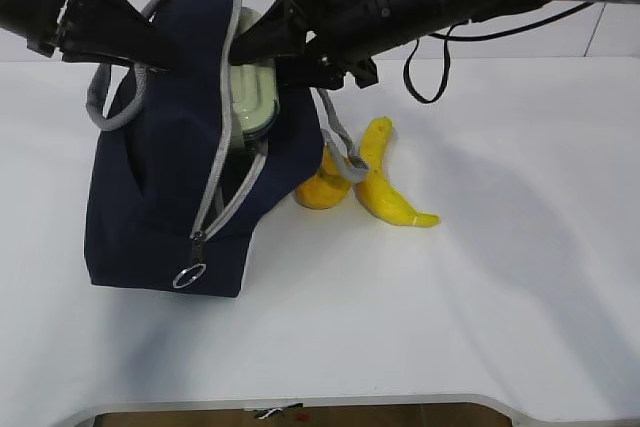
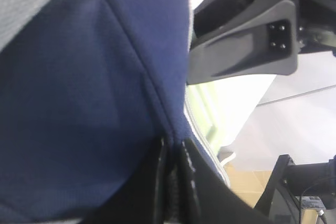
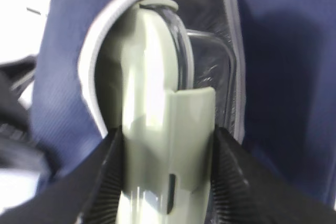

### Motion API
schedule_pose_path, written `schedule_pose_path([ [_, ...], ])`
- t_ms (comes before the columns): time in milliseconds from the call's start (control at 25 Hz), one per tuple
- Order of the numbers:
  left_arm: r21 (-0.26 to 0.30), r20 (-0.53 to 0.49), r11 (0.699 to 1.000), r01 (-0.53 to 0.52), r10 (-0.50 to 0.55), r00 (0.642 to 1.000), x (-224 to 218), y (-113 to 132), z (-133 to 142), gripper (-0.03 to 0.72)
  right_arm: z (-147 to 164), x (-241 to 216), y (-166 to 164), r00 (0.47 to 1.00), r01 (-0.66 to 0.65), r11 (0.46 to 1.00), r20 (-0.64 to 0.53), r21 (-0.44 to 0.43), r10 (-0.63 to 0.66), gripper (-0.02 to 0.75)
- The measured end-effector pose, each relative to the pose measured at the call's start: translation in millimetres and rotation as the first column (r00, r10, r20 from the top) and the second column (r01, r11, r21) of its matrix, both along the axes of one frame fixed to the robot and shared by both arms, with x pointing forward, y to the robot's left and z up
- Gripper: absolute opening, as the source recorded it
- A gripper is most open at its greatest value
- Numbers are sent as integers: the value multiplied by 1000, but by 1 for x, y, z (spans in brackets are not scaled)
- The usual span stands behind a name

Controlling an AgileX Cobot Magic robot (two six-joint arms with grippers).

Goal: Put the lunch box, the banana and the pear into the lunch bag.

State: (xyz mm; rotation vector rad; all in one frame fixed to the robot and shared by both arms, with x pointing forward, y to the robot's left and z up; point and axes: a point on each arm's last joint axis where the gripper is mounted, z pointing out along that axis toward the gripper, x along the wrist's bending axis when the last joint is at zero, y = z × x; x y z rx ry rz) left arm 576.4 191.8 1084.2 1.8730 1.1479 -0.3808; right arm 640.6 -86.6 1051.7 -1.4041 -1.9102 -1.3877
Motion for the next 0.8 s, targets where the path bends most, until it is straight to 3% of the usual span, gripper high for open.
schedule_pose_path([
  [480, 6, -19, 1000, 9, -9, 1000, 6, -1, -11, 17, -86, 23, 17, 985, 22, 1000, -169, -8, -23, 372],
  [800, 12, -42, 1000, 3, -2, 999, 12, -1, -23, 17, -101, 27, 19, 982, 26, 1000, -189, -8, -27, 373],
])
